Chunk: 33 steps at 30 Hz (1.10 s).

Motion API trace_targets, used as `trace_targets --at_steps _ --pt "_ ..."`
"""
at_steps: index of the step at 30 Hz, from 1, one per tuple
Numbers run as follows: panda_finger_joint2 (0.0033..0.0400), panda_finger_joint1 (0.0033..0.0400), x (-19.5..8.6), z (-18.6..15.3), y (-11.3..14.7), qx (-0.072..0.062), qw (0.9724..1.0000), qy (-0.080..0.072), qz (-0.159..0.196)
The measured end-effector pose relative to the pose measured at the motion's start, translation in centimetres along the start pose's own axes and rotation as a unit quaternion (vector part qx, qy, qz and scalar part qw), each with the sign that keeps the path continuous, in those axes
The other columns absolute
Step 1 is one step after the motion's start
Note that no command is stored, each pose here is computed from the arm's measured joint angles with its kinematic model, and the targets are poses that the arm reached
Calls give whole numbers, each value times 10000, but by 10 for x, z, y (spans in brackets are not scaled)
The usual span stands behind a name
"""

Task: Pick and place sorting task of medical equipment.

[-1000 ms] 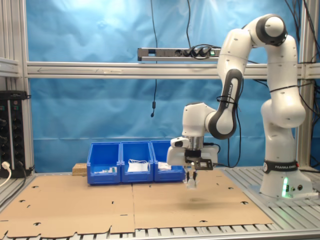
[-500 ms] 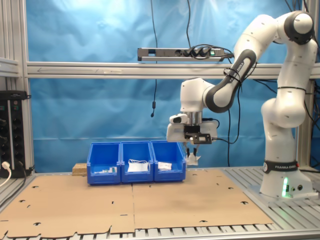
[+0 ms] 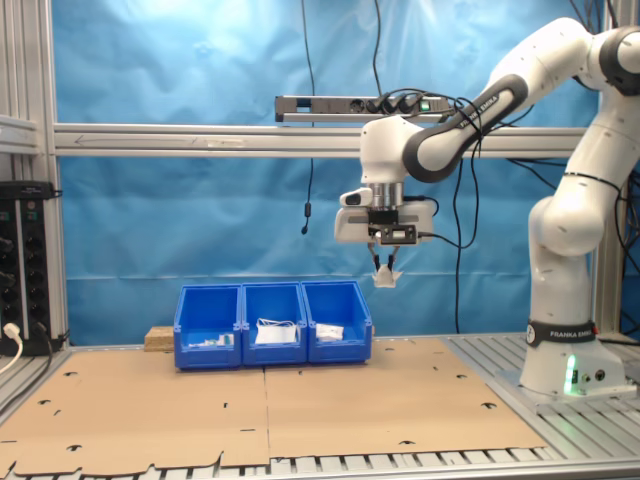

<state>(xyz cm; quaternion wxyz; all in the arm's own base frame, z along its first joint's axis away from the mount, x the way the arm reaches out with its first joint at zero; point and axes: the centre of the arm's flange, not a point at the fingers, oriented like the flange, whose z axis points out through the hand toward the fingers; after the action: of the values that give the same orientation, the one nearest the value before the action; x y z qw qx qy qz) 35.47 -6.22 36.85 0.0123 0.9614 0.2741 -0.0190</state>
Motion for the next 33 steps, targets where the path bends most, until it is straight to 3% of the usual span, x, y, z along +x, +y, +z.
trace_targets --at_steps 7,15,20,25,33 --pt "76 76 -25 -26 33 -131 9981 -112 595" --pt "76 76 -52 -45 75 -276 9909 -287 1287" --pt "76 76 -58 -44 94 -310 9878 -335 1489" --pt "76 76 -55 -29 112 -267 9869 -324 1555" --pt "76 76 -46 14 133 -58 9880 -229 1524"
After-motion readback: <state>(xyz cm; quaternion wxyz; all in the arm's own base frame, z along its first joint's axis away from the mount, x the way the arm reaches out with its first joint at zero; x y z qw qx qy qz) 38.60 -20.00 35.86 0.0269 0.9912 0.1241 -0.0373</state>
